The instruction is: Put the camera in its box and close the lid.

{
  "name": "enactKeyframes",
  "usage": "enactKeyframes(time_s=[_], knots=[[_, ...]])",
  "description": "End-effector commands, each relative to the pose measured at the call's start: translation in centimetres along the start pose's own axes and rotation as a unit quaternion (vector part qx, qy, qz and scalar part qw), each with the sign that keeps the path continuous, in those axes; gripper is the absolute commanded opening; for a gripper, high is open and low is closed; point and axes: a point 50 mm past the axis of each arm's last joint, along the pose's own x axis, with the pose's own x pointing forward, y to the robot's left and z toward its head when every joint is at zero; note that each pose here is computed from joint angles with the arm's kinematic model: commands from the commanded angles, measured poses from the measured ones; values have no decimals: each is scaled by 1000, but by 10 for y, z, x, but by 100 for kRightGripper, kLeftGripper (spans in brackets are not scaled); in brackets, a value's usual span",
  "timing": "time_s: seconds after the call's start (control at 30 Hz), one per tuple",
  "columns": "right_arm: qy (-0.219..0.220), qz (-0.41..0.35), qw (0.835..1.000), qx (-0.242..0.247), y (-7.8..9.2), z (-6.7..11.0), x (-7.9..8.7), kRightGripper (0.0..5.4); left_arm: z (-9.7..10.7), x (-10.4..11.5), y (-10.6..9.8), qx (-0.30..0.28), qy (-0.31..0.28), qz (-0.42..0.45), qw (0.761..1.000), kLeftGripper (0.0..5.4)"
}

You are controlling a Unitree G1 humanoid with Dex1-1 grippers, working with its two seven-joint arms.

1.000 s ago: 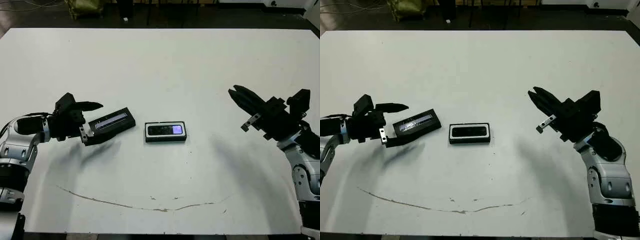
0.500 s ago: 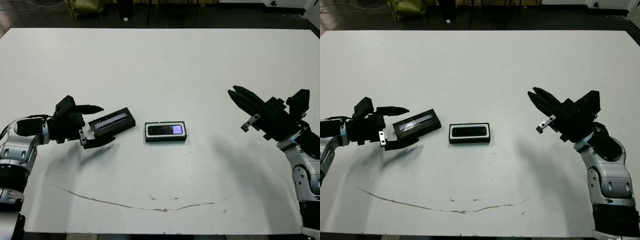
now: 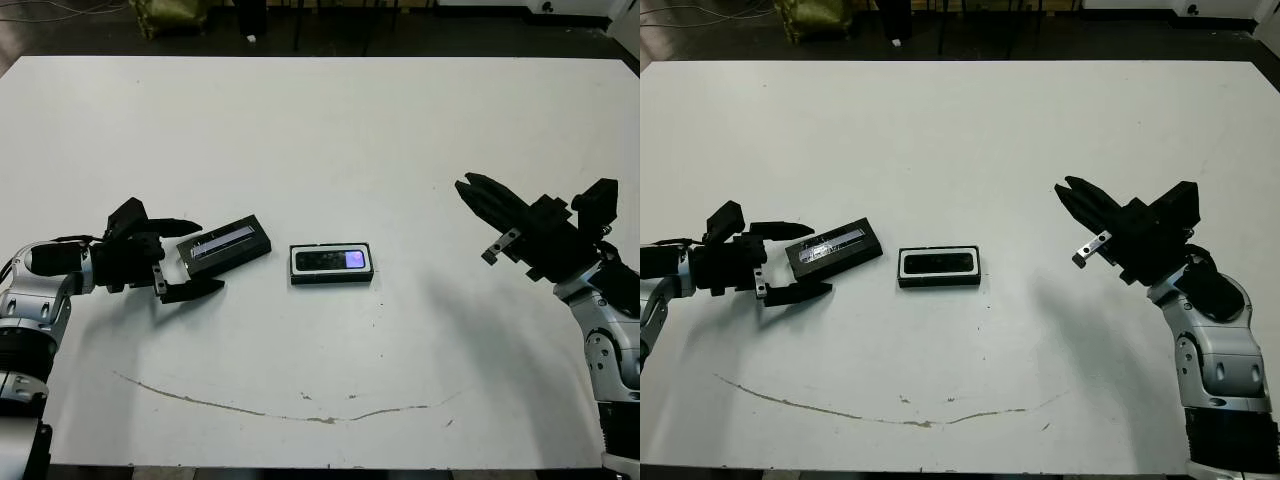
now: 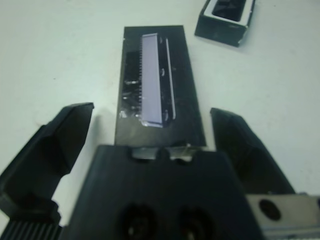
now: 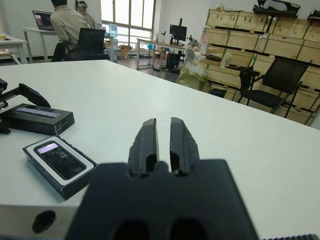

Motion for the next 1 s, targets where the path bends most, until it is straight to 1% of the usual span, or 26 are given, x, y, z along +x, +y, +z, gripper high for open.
enactKeyframes(time_s=[0.03,0.3,0.43,0.53,0.7,0.77,0.83,0.93,1.0], knots=[[13,-4,1000,6,-2,-5,-5,0,-6,-1,0,-7,6,6,1000,538],[17,-6,1000,6,-1,-5,-4,0,-10,-1,1,-8,14,-7,1000,538],[21,-9,1000,-4,0,-3,-4,0,-11,-2,1,-27,23,-33,999,538],[21,-7,1000,0,0,-3,-4,0,-12,-3,1,-40,17,-43,998,538],[20,-7,1000,0,1,-3,-4,0,-13,-6,4,-40,41,-46,997,538],[22,-6,1000,-3,0,-3,-4,0,-15,-8,4,-59,47,-51,996,515],[23,-6,1000,-1,0,-3,-4,0,-16,-8,4,-68,52,-55,995,478],[24,-6,1000,-2,0,-3,-4,0,-15,-7,2,-51,48,-57,996,406],[23,-6,1000,-6,0,-3,-4,0,-16,-6,3,-56,46,-58,996,357]])
